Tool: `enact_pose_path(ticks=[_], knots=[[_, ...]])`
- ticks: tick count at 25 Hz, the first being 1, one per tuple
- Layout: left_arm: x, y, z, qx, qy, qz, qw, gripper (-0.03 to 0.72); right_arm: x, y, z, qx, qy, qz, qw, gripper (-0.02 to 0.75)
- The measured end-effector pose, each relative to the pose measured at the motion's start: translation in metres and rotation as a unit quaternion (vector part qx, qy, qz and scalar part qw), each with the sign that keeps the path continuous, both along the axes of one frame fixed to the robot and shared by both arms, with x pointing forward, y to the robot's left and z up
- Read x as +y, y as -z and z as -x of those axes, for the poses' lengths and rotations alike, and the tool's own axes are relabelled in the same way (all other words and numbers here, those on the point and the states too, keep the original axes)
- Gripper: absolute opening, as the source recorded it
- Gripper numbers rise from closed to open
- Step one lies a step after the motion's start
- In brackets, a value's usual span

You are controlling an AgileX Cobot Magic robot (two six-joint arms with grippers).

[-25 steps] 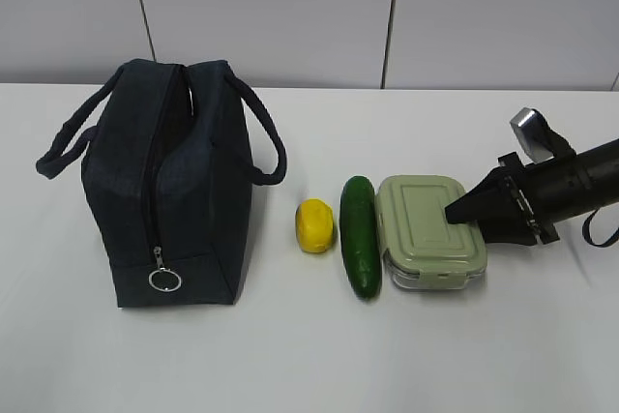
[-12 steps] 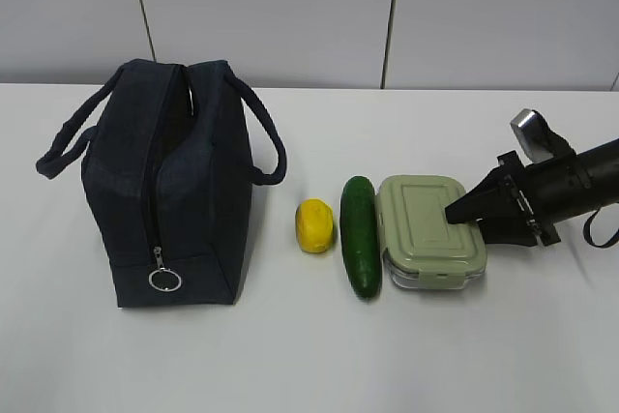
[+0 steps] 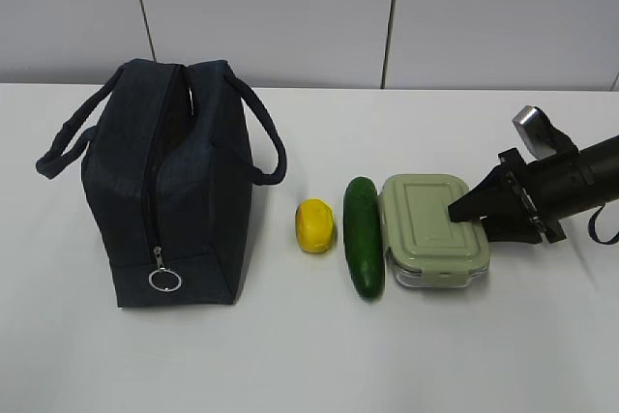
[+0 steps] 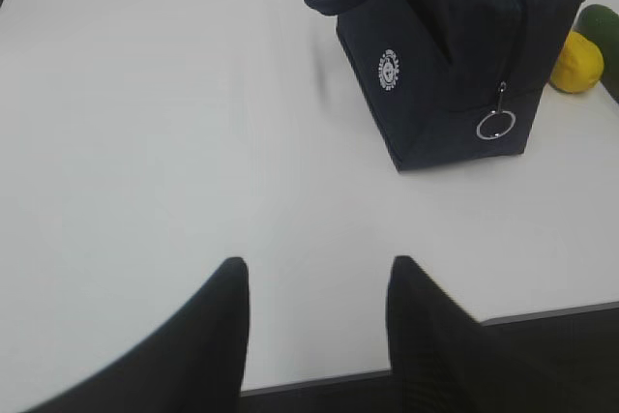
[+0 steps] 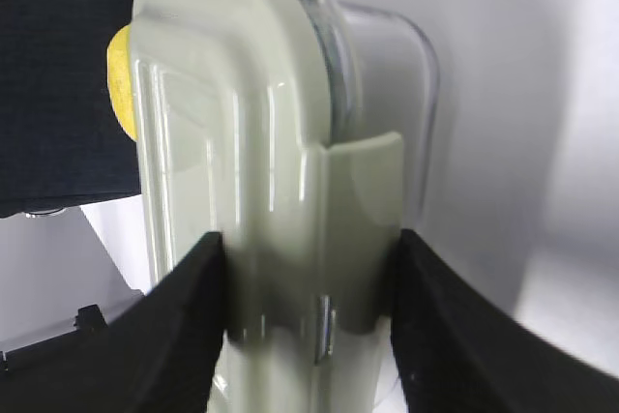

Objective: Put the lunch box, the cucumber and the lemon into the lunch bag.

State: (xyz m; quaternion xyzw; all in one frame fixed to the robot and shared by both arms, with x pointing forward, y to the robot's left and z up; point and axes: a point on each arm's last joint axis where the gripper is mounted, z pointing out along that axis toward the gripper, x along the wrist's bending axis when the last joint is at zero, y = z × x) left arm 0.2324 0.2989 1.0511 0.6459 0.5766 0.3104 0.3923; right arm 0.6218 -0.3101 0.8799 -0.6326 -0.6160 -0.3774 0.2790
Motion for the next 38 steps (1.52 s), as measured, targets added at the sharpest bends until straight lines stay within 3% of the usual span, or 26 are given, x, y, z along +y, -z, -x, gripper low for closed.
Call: enact_pose_path(ticks=[38], knots=[[0.0000,0.0000,0.0000,0.000,0.000,0.000,1.000,0.321,-0.0021,-0.0081,-0.0002,-0.004,0.006,0.022,1.000,0.383]])
